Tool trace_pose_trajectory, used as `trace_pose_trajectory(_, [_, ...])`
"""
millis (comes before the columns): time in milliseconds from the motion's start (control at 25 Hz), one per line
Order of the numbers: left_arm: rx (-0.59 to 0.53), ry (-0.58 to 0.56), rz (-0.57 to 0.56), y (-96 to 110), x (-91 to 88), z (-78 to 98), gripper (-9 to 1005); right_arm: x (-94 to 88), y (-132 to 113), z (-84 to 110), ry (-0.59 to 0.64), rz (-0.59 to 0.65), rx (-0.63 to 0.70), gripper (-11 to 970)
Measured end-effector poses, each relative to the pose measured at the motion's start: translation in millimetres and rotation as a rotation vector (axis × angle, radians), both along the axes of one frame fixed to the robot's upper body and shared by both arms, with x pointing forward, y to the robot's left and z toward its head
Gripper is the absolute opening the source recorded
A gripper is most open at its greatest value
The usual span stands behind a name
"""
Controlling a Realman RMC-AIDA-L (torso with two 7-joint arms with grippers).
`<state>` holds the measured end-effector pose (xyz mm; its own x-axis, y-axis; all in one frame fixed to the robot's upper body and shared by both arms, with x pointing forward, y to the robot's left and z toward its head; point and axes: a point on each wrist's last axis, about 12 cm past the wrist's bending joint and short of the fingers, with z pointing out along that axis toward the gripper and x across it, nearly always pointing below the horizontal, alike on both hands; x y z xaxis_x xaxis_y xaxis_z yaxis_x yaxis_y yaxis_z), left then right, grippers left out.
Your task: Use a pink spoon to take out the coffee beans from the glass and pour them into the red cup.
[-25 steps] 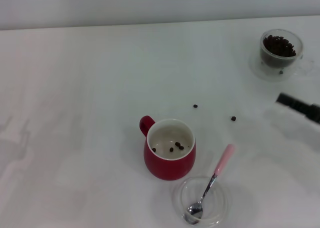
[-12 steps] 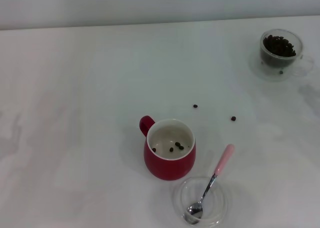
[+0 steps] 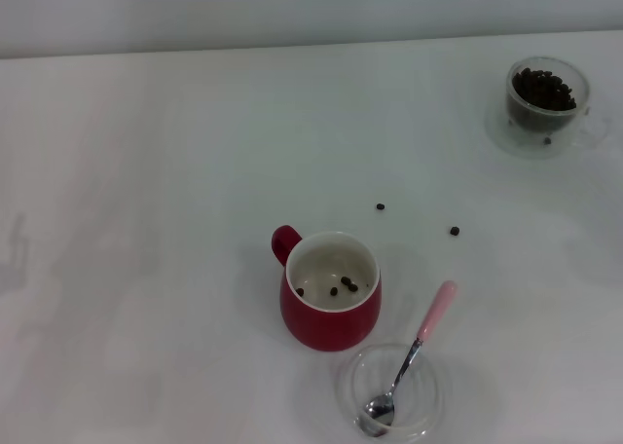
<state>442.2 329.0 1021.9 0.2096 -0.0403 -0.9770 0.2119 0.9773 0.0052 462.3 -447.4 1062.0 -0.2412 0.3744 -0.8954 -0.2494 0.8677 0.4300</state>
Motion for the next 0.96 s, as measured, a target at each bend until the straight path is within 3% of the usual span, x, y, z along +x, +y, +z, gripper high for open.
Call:
trace_pose_trajectory(680, [-0.078, -0.006, 0.014, -11, -2.7, -1.9, 406, -17.1, -31, 4.3, -0.071, -0.177, -0.136, 252])
trace_pose_trajectory(960, [-0.107, 0.003, 0.014, -16, -5.9, -4.2, 406, -17.9, -30, -0.4, -0.072, -0.191, -0.218, 252])
